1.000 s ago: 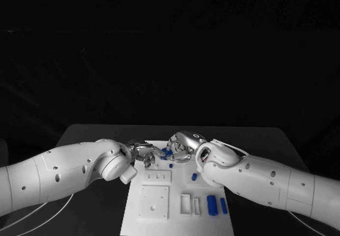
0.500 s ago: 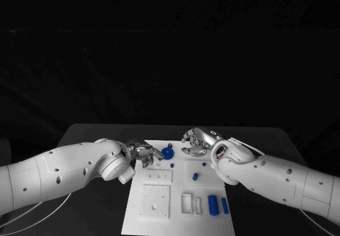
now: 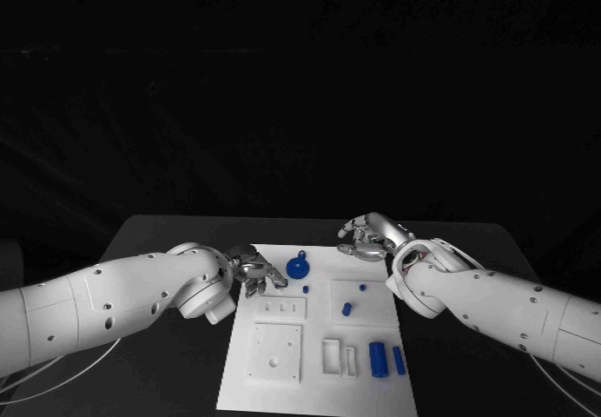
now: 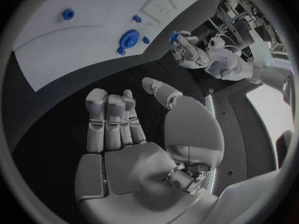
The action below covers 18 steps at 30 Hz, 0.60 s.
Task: Assemble the parts on the task board
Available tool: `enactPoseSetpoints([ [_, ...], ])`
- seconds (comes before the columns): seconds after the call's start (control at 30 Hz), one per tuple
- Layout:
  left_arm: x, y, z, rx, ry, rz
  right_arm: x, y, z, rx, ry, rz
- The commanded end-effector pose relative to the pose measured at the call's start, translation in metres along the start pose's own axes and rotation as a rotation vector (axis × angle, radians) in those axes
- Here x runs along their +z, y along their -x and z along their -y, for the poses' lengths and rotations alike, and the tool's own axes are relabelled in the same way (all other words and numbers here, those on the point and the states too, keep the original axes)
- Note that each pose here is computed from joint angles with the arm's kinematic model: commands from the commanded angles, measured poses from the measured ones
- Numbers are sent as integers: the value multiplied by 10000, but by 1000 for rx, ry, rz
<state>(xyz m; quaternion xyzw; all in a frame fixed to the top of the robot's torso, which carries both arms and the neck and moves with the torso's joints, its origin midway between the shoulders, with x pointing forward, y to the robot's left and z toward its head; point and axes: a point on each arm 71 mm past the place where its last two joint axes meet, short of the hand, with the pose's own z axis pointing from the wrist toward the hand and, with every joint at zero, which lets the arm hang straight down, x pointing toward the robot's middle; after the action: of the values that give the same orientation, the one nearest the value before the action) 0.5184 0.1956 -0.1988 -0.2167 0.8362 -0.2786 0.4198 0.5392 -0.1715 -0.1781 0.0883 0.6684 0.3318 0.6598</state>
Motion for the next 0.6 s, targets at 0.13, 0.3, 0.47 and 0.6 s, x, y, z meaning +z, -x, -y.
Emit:
enactPoseSetpoints([
  [0.13, 24, -33, -92, 120, 52, -12, 24, 125, 82, 237, -14, 32],
  [0.3, 36, -48, -141, 132, 66, -16, 29, 184, 134, 251, -24, 48],
  [0.47, 49, -66, -133, 150, 65, -16, 28, 199, 145, 252, -26, 53],
  [0.6, 70, -101, -123, 170, 61, -21, 27, 197, 129, 254, -21, 52],
])
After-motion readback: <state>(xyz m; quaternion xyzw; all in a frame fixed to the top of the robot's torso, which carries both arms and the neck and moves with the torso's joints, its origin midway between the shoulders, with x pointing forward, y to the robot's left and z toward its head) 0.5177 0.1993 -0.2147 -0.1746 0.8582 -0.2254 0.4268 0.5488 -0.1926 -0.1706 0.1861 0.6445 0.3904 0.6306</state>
